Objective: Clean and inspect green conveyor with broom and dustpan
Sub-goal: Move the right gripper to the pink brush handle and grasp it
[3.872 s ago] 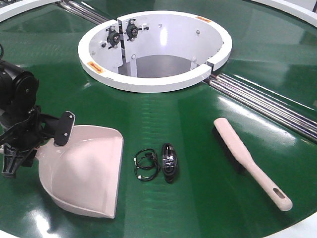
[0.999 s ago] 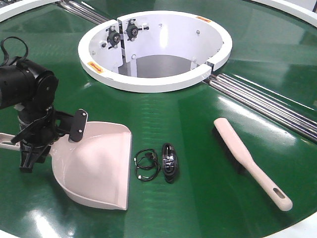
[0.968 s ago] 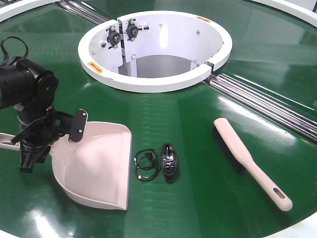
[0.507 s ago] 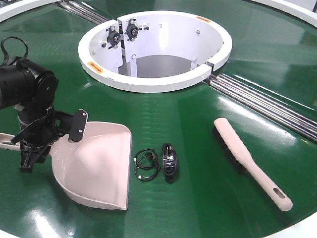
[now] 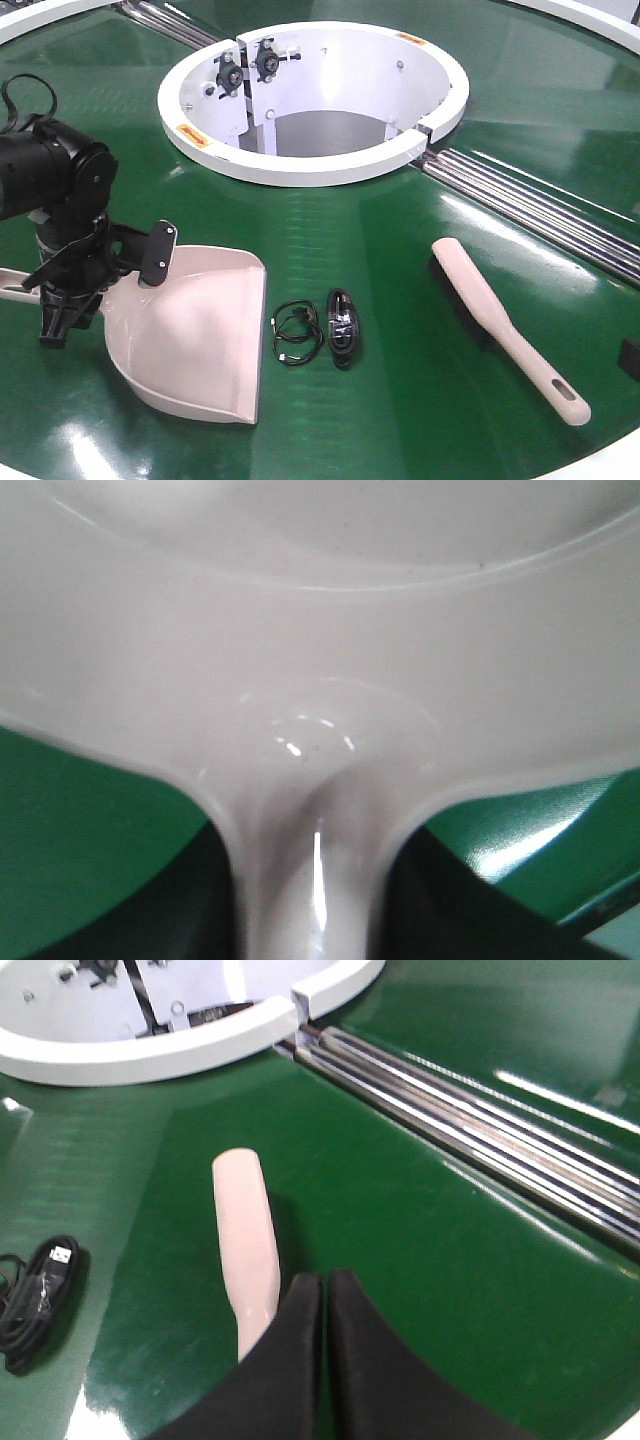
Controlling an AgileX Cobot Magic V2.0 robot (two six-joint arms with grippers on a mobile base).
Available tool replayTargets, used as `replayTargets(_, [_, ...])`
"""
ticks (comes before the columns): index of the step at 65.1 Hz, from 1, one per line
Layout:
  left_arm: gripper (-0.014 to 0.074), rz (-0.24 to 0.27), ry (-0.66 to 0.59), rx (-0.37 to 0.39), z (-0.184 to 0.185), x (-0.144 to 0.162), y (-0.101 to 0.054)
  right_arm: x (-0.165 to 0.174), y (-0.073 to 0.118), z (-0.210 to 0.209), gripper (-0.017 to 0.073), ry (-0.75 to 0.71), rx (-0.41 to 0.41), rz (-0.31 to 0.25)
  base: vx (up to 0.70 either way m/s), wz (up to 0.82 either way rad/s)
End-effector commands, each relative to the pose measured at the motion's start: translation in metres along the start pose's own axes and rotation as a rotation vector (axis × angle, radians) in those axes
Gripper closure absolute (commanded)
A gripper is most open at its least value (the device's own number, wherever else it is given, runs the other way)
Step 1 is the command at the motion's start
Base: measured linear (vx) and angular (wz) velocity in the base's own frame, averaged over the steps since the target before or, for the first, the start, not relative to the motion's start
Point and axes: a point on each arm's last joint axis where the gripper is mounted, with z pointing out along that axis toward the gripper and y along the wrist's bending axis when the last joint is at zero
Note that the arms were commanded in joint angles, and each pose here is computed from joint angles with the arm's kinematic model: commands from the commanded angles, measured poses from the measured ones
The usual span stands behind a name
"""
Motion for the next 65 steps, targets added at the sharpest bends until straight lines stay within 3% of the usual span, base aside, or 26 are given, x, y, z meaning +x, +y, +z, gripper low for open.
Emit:
replayTargets(1, [0.06, -0.008, 0.017, -0.029, -0.022, 0.007, -0.003, -0.016, 0.0, 0.002, 0.0557, -0.054, 0.0, -0.004, 0.0, 0.0])
replayTargets(11, [0.06, -0.008, 0.017, -0.029, -0.022, 0.007, -0.003, -0.025, 0.002, 0.012, 0.0461, 0.1, -0.005, -0.027, 0.0, 0.0])
replayTargets(23, [0.06, -0.008, 0.017, -0.029, -0.022, 0.007, -0.003, -0.044, 0.004, 0.027, 0.0225, 0.22, -0.017, -0.026, 0.0, 0.0])
replayTargets(29, [0.06, -0.008, 0.017, -0.029, -0.022, 0.007, -0.003, -0.052, 0.01, 0.035, 0.0115, 0.283, -0.053, -0.068, 0.0, 0.0])
replayTargets(35, [0.06, -0.008, 0.017, -0.029, -0.022, 0.007, -0.003, -0.06, 0.023, 0.046, 0.0032, 0.336, -0.114, -0.15, 0.0, 0.0])
replayTargets(42, [0.06, -0.008, 0.017, -0.029, -0.022, 0.007, -0.003, -0.066, 0.036, 0.061, -0.001, 0.435, -0.143, -0.156, 0.0, 0.0])
replayTargets(54, [0.06, -0.008, 0.017, -0.029, -0.022, 0.007, -0.003, -0.066, 0.04, 0.099, -0.0004, 0.643, -0.13, -0.156, 0.0, 0.0])
replayTargets(65, [0.06, -0.008, 0.017, -0.029, -0.022, 0.007, -0.003, -0.058, 0.036, 0.133, 0.0006, 0.784, -0.074, -0.215, 0.0, 0.0])
